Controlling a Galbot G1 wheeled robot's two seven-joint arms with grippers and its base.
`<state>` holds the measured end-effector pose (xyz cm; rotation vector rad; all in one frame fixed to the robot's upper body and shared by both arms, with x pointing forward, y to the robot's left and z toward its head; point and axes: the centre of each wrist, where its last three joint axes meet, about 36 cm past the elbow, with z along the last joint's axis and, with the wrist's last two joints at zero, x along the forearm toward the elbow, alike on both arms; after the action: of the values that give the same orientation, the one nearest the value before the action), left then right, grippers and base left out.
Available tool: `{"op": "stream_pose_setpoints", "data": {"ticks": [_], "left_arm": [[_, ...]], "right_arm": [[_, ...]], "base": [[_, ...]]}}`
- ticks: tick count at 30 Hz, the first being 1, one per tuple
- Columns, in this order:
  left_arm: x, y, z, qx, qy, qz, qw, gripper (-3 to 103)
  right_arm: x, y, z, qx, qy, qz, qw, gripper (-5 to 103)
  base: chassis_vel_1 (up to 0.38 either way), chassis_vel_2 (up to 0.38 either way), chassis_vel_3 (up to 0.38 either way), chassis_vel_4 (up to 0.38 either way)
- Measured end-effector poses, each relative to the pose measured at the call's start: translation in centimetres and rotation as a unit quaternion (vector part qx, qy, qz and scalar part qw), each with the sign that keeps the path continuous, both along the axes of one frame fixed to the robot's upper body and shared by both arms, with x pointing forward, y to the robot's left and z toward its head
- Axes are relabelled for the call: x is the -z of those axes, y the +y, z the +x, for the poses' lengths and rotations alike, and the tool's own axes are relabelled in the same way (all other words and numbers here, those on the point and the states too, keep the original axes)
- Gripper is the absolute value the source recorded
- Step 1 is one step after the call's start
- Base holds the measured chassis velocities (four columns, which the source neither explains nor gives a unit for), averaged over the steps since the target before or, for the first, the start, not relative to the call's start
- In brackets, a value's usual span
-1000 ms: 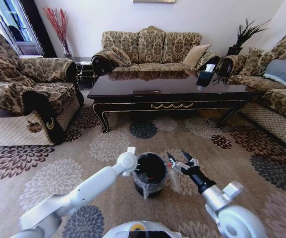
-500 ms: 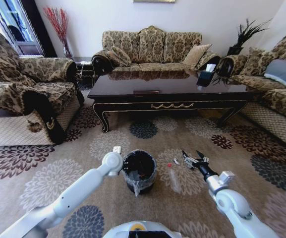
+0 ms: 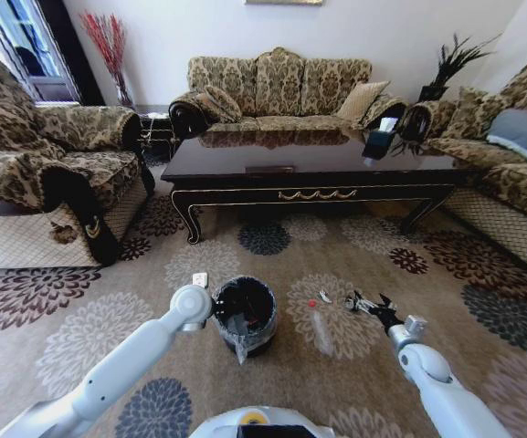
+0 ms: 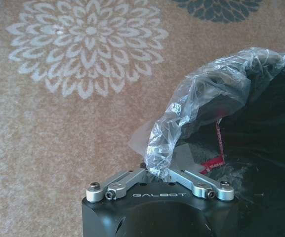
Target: Move to the front of the table and pick up the trash from the floor, then place it into the trash bin.
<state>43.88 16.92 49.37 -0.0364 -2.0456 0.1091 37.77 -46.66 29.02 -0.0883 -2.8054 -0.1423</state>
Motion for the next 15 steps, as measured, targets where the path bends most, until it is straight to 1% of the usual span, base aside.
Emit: {"op": "stream_pose_setpoints", "data": {"ticks": [3,5,7,11,15], "left_arm": [[-0.3,0.7,-0.5,-0.003,-0.001,0.003,1.0000,0],[-0.3,0.8,-0.5,-0.003,-0.001,0.003,1.0000,0],[-0.4,1.4,-0.9,-0.005,-0.002,0.008,1.0000,0],[-0.6,1.9,-1.2,-0.006,-0.004,0.012,0.9999,0],[-0.9,2.2,-1.3,-0.008,-0.006,0.011,0.9999,0]], "right_arm": [[1.7,-0.5,1.5,-0.011,0.017,0.007,1.000,100],[1.8,-0.5,1.8,-0.011,0.018,0.008,1.000,100],[3.5,-1.3,3.3,0.001,0.035,0.011,0.999,100],[5.4,-2.1,4.4,0.008,0.054,0.005,0.999,100],[6.7,-2.4,5.0,0.011,0.068,-0.002,0.998,100]], "base": [[0.000,0.000,0.000,0.000],[0.000,0.000,0.000,0.000],[0.000,0.000,0.000,0.000],[0.000,0.000,0.000,0.000],[0.000,0.000,0.000,0.000]]}}
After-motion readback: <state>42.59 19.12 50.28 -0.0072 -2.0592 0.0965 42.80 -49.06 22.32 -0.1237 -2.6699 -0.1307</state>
